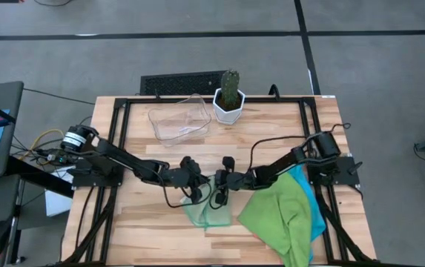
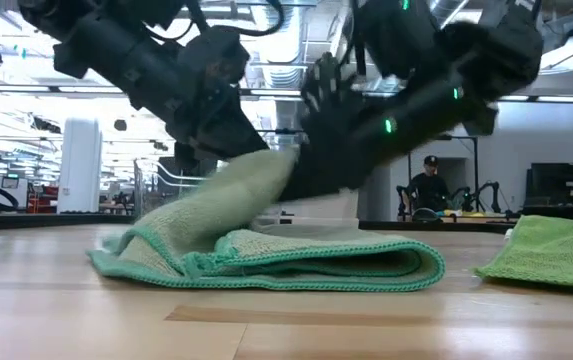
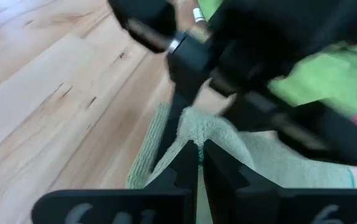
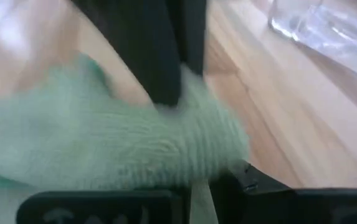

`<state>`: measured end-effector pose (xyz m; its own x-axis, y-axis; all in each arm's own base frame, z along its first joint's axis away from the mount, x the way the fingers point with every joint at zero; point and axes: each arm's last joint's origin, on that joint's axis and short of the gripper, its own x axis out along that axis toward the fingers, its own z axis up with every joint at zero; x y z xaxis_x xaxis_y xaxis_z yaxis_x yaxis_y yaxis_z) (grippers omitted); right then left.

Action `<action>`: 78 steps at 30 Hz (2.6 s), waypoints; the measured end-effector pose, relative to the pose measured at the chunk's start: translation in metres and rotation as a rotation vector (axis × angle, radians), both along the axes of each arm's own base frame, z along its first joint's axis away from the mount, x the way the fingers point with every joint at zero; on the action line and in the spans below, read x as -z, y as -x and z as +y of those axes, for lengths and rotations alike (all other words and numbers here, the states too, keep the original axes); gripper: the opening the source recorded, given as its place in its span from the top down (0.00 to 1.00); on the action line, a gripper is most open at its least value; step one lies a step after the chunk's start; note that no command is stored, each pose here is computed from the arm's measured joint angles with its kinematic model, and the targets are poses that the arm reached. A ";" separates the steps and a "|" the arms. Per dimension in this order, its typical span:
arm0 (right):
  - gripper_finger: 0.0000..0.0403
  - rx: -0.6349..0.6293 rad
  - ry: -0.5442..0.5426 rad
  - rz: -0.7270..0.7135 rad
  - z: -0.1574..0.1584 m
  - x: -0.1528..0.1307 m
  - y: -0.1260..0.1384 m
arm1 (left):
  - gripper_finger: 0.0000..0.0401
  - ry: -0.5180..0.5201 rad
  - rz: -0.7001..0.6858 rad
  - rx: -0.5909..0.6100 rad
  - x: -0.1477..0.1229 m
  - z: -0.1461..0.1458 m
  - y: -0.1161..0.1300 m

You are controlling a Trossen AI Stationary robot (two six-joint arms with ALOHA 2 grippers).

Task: Fold microfiber towels
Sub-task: Fold the light green microfiber towel

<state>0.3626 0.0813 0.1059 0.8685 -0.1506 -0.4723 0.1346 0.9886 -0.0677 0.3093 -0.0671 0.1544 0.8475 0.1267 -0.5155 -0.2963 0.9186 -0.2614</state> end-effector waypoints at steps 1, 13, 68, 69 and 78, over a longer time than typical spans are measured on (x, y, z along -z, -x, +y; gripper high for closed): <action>0.83 -0.004 0.002 0.009 0.001 -0.006 0.002 | 0.99 0.000 0.000 -0.002 0.000 0.001 -0.001; 0.83 0.037 0.049 0.135 0.031 -0.042 0.039 | 0.99 0.022 0.009 -0.047 0.005 0.008 -0.004; 0.83 0.105 0.015 0.228 0.049 0.021 0.049 | 0.48 -0.105 0.277 -0.114 -0.007 0.023 -0.071; 0.83 0.104 0.015 0.228 0.049 0.021 0.049 | 0.48 -0.093 0.287 -0.114 -0.011 0.023 -0.069; 0.83 0.101 0.014 0.229 0.049 0.021 0.049 | 0.53 -0.055 0.323 -0.082 -0.066 -0.017 -0.004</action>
<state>0.3136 0.1302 0.0853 0.7193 -0.2389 -0.6524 0.2122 0.9697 -0.1211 0.3136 -0.0841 0.2205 0.6275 0.2227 -0.7461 -0.4293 0.8984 -0.0929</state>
